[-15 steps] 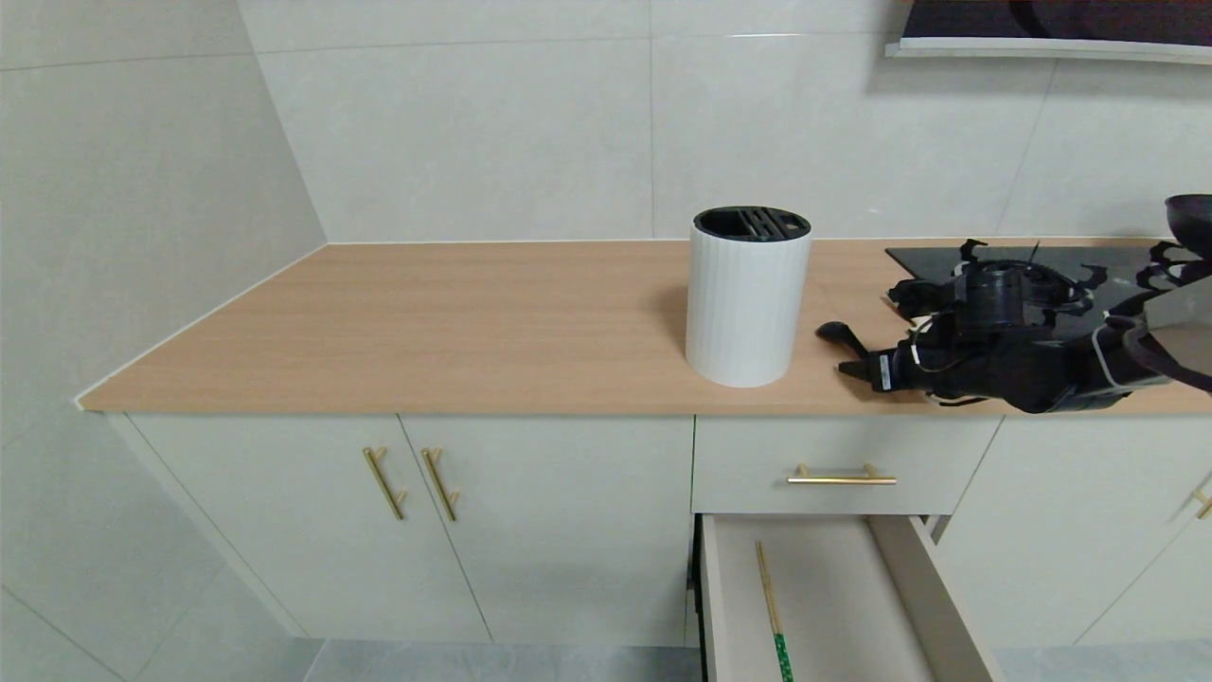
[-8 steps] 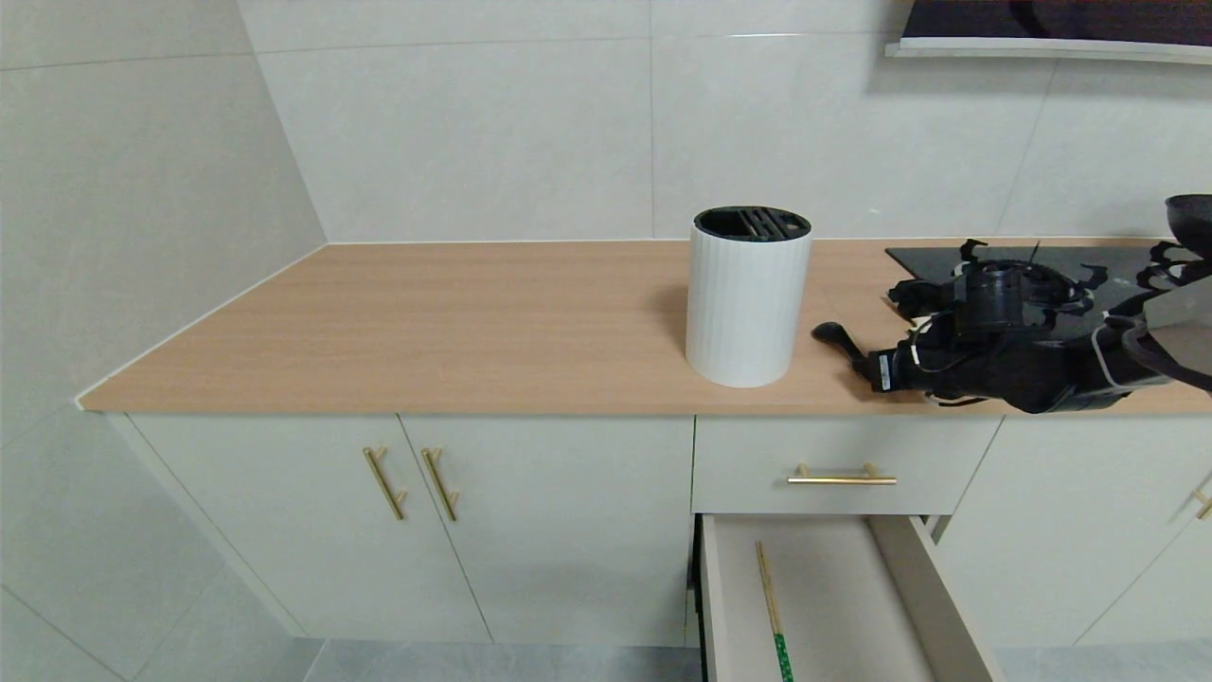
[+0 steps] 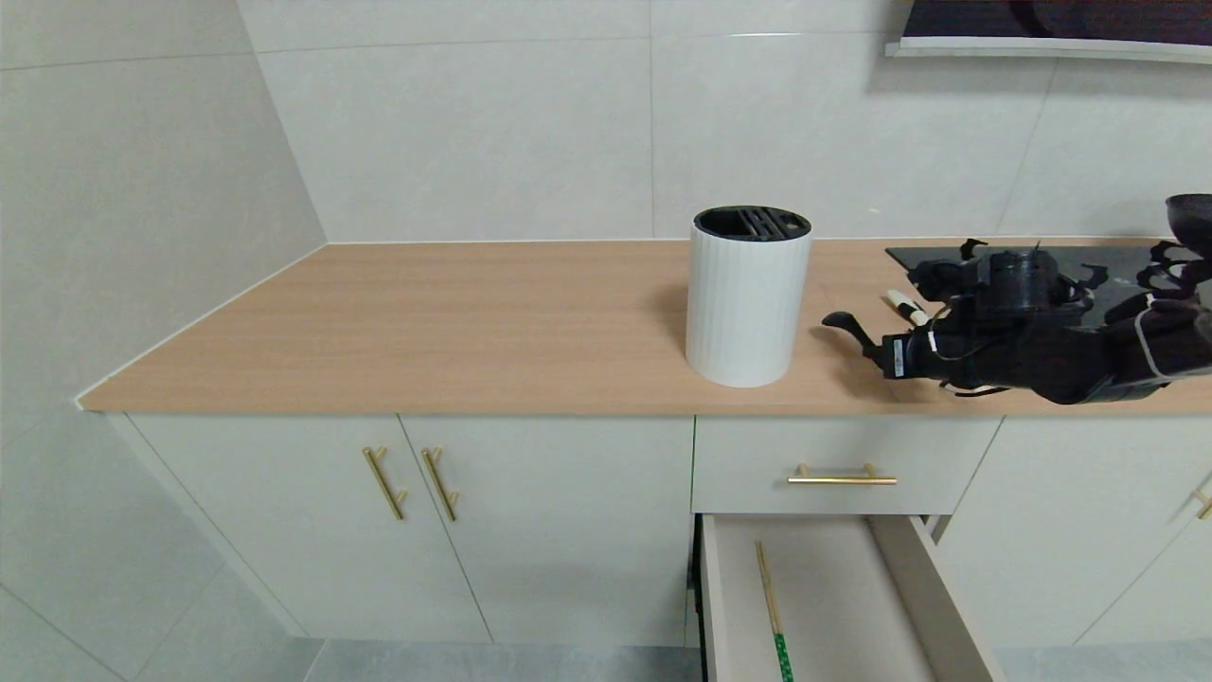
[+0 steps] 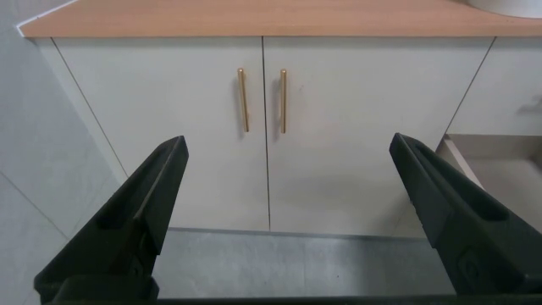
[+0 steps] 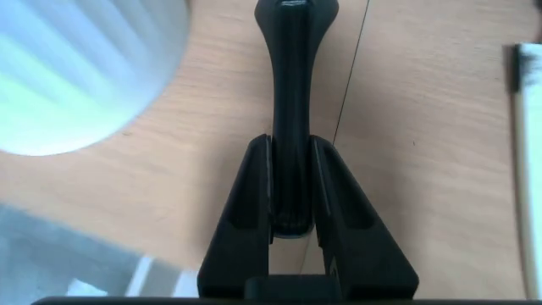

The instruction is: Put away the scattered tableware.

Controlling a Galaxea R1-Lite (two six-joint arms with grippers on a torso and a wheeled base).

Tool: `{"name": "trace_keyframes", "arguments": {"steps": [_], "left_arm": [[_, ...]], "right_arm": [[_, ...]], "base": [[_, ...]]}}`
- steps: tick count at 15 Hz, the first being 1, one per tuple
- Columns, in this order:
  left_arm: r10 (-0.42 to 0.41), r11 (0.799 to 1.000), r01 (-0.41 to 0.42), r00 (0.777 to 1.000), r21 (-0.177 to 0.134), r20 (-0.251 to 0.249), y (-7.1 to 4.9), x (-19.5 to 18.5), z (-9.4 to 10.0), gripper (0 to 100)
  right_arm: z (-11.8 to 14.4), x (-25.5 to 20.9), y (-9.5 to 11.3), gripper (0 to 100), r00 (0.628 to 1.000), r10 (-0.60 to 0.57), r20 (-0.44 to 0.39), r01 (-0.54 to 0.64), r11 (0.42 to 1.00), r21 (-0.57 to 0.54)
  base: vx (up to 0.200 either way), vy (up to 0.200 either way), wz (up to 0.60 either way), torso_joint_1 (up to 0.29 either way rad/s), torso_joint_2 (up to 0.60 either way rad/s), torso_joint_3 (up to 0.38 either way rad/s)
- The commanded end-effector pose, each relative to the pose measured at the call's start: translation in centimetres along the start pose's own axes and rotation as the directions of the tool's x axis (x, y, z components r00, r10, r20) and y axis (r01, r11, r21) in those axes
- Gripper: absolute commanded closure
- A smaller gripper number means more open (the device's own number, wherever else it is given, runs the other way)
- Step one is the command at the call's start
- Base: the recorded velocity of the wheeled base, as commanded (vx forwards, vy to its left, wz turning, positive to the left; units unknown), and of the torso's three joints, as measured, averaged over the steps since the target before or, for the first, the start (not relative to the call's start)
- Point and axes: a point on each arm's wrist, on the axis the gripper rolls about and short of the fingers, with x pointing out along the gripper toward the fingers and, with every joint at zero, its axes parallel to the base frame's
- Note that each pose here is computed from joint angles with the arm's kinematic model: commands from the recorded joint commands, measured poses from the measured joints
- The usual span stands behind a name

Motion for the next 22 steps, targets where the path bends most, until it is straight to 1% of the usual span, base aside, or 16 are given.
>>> {"name": "trace_keyframes", "arguments": {"steps": [1,4,7,10,11,13,17,18,20,22], "left_arm": [[0.001,1.000,-0.001,1.000,0.000,0.000,0.0,0.0,0.0,0],[0.001,1.000,-0.001,1.000,0.000,0.000,0.0,0.0,0.0,0],[0.001,1.000,-0.001,1.000,0.000,0.000,0.0,0.0,0.0,0],[0.001,1.000,-0.001,1.000,0.000,0.000,0.0,0.0,0.0,0],[0.001,1.000,-0.001,1.000,0.000,0.000,0.0,0.0,0.0,0],[0.001,1.000,-0.001,1.000,0.000,0.000,0.0,0.0,0.0,0],[0.001,1.000,-0.001,1.000,0.000,0.000,0.0,0.0,0.0,0],[0.001,1.000,-0.001,1.000,0.000,0.000,0.0,0.0,0.0,0],[0.001,1.000,-0.001,1.000,0.000,0.000,0.0,0.0,0.0,0],[0.001,1.000,-0.001,1.000,0.000,0.000,0.0,0.0,0.0,0]], "right_arm": [[1.4,-4.2,1.0,100,0.999,0.003,0.040,-0.004,1.000,0.013],[1.4,-7.5,1.5,100,0.999,-0.001,0.048,-0.001,0.999,0.051],[1.3,-10.3,2.0,100,0.998,-0.006,0.059,0.002,0.998,0.056],[0.0,-14.5,3.0,100,0.999,-0.004,0.039,0.002,0.998,0.057],[-0.2,-14.9,3.1,100,0.999,-0.004,0.033,0.002,0.998,0.059],[-2.0,-17.4,4.1,100,1.000,0.010,0.011,-0.011,0.998,0.057],[-4.1,-19.2,4.9,100,0.999,0.029,-0.019,-0.028,0.998,0.056],[-4.8,-19.5,5.3,100,0.998,0.040,-0.038,-0.038,0.998,0.052],[-5.9,-19.4,5.5,100,0.996,0.049,-0.073,-0.045,0.997,0.055],[-7.3,-19.0,5.6,100,0.990,0.057,-0.126,-0.048,0.997,0.066]], "base": [[0.000,0.000,0.00,0.000,0.00,0.000],[0.000,0.000,0.00,0.000,0.00,0.000],[0.000,0.000,0.00,0.000,0.00,0.000],[0.000,0.000,0.00,0.000,0.00,0.000],[0.000,0.000,0.00,0.000,0.00,0.000],[0.000,0.000,0.00,0.000,0.00,0.000],[0.000,0.000,0.00,0.000,0.00,0.000],[0.000,0.000,0.00,0.000,0.00,0.000],[0.000,0.000,0.00,0.000,0.00,0.000],[0.000,0.000,0.00,0.000,0.00,0.000]]}}
